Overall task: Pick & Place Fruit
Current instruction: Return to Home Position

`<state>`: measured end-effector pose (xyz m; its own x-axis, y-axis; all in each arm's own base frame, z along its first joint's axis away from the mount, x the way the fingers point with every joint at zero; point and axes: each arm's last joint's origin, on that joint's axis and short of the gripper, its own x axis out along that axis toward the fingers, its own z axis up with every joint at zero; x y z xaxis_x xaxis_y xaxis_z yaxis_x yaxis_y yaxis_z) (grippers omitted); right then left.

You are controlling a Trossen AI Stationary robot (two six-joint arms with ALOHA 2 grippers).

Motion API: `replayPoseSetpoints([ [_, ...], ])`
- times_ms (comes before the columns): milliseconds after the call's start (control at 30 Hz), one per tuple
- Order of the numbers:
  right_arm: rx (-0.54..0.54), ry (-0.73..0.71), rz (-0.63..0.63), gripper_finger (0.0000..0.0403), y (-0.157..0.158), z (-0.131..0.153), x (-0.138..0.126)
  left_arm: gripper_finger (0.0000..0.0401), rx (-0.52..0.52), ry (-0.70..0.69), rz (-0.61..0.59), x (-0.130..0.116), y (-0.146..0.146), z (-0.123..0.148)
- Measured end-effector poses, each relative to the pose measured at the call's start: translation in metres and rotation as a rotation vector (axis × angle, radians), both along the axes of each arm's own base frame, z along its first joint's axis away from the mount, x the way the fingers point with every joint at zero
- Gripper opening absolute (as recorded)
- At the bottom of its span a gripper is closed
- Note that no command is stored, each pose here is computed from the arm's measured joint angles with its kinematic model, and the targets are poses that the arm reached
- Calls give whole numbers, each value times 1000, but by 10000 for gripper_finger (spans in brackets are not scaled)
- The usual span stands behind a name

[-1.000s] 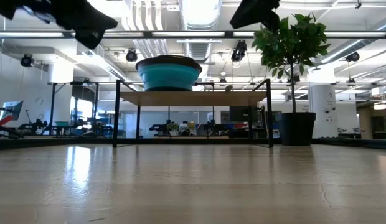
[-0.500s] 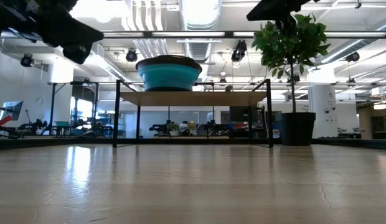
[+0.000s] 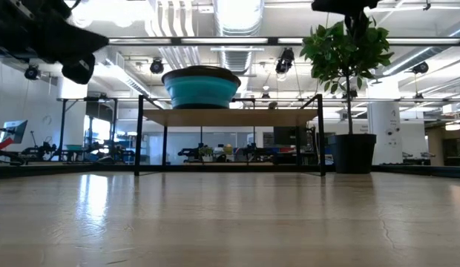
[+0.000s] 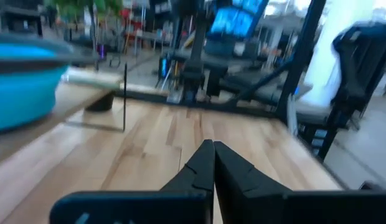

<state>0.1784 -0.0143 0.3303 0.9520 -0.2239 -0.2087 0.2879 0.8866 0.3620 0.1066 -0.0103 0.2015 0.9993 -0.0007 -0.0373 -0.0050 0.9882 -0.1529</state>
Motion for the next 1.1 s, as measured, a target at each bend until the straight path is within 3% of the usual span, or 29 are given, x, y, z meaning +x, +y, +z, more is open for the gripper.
replayPoseSetpoints([
  [467,-147,-53,21,8,1,10,-23,5,-73,-50,-15,-8,1,-28],
  [733,-141,-78,11,8,2,-12,-42,5,-92,-85,-20,-10,1,-31],
  [1100,-135,-267,-3,8,3,-45,-73,8,-99,-82,-19,-10,1,-32],
])
